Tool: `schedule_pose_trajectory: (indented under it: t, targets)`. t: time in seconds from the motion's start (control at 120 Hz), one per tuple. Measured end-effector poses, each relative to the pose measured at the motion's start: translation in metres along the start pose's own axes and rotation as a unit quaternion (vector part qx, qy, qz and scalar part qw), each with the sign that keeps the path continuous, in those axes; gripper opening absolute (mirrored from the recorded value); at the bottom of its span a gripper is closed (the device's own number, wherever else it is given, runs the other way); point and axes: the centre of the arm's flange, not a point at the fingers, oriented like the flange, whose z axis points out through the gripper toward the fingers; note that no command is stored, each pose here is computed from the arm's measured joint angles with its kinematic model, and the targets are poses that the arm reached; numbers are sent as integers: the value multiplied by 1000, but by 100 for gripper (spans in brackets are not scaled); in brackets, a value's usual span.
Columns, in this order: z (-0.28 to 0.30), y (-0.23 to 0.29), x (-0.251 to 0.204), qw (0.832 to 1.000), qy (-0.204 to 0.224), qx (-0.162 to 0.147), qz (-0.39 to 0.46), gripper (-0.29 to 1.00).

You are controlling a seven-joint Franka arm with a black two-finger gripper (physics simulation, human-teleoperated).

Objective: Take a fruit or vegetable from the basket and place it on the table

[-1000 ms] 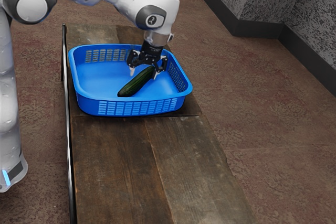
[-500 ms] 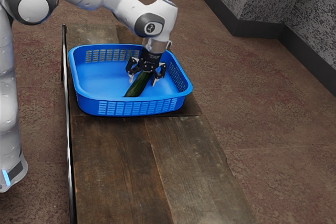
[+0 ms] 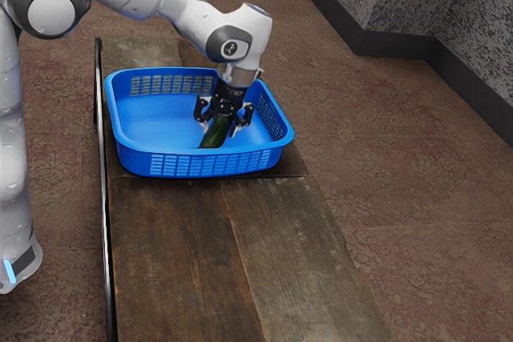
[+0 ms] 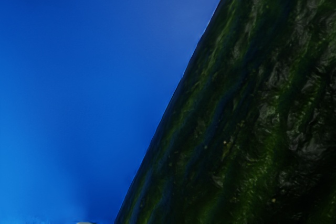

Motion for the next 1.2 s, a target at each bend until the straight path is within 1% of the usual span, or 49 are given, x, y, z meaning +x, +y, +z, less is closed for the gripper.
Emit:
schedule_pose_trajectory:
  t: [0.1, 0.333, 0.542, 0.633, 0.692, 0.858, 0.983, 1.2]
  targets:
    - [-3, 1, -4, 1000, 2, 2, 4, 32]
    - [-34, -3, -14, 1000, 7, -14, 16, 27]
    - [-66, -19, 8, 1000, 11, -25, -2, 26]
    - [-84, -18, 7, 999, 18, -31, 1, 26]
    - [-95, -15, 1, 999, 25, -33, 8, 27]
    - [-100, -5, -30, 998, 33, -24, 38, 26]
    - [-125, 1, -53, 997, 42, -34, 57, 26]
    - [-176, -2, -75, 995, 50, -47, 71, 26]
